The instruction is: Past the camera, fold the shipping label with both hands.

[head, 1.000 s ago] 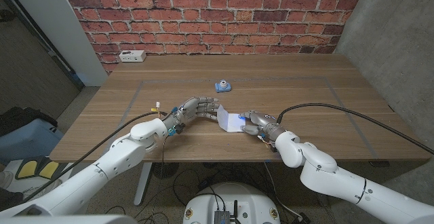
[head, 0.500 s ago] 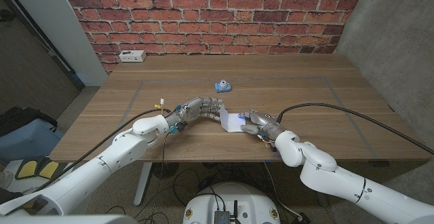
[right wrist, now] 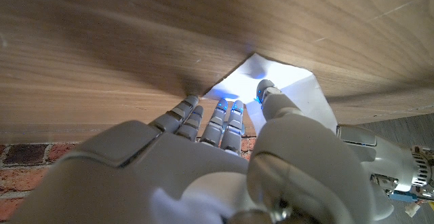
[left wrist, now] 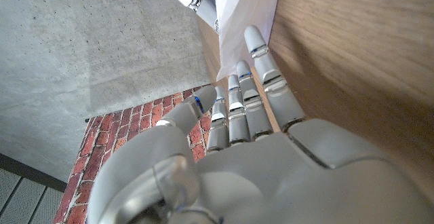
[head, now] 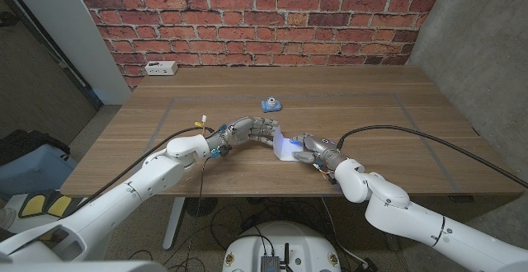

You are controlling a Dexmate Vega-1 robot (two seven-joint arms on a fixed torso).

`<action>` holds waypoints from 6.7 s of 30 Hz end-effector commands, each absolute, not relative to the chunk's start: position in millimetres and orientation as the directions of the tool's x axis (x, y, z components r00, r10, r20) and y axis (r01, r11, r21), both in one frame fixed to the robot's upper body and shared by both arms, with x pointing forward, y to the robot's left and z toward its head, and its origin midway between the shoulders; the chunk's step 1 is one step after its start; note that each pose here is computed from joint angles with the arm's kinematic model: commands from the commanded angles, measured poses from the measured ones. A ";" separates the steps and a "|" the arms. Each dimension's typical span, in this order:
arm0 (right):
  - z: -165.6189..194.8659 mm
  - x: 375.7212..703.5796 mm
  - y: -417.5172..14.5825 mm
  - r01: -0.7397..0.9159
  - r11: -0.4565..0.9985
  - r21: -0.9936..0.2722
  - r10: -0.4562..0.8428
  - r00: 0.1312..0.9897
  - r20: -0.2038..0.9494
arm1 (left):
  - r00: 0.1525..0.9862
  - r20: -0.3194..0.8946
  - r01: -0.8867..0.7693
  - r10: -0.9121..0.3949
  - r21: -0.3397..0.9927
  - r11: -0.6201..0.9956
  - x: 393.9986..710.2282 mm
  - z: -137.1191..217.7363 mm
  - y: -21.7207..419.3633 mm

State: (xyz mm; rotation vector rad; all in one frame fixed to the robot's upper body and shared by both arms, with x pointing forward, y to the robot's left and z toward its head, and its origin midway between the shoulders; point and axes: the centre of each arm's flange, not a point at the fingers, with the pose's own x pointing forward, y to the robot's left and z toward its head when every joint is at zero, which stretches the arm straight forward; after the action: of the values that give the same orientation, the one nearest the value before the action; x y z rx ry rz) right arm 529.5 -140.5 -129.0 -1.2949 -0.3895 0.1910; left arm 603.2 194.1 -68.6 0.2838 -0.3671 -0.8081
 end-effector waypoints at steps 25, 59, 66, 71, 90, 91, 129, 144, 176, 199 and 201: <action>-117.3 502.3 -157.0 0.332 0.206 -0.920 0.175 0.913 0.369 | 0.573 0.309 0.640 -0.759 0.410 0.650 589.5 -52.0 190.1; -137.7 504.0 -155.4 0.269 0.148 -0.952 0.183 0.938 0.294 | 0.687 0.427 0.470 -0.588 0.356 0.808 570.3 -43.0 227.0; -139.1 507.0 -154.5 0.260 0.141 -0.955 0.183 0.942 0.283 | 0.725 0.365 0.473 -0.584 0.352 0.808 572.2 -50.5 223.7; -139.2 507.9 -154.5 0.259 0.141 -0.956 0.183 0.942 0.282 | 0.738 0.298 0.507 -0.605 0.346 0.790 574.4 -54.6 221.3; -138.1 509.8 -155.8 0.269 0.153 -0.951 0.192 0.936 0.295 | 0.614 0.207 0.700 -0.762 0.303 0.647 597.4 -63.9 188.5; -138.0 510.0 -155.9 0.270 0.150 -0.951 0.193 0.935 0.296 | 0.611 0.208 0.703 -0.764 0.302 0.644 598.1 -63.7 187.7; -136.0 516.6 -158.8 0.273 0.162 -0.948 0.195 0.933 0.302 | 0.559 0.080 0.744 -0.825 0.391 0.542 613.8 -58.0 148.4; -136.8 517.4 -160.0 0.272 0.169 -0.947 0.195 0.933 0.303 | 0.506 0.051 0.781 -0.861 0.397 0.482 609.7 -62.4 129.1; -136.8 519.6 -171.2 0.263 0.145 -0.954 0.187 0.939 0.288 | 0.478 0.117 0.784 -0.870 0.390 0.483 602.2 -55.9 120.1; -124.6 517.0 -167.4 0.301 0.180 -0.937 0.195 0.922 0.334 | 0.492 0.054 0.800 -0.869 0.365 0.476 613.8 -54.8 119.6; -123.3 516.2 -167.0 0.305 0.182 -0.935 0.197 0.920 0.338 | 0.492 0.047 0.803 -0.869 0.361 0.474 615.4 -55.2 119.3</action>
State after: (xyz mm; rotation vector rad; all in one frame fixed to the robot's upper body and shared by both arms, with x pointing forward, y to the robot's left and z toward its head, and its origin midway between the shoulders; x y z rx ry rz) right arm 520.7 -168.5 -131.3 -1.4193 -0.3962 -0.0638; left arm 609.5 119.1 -55.4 0.2680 -0.2774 -1.0548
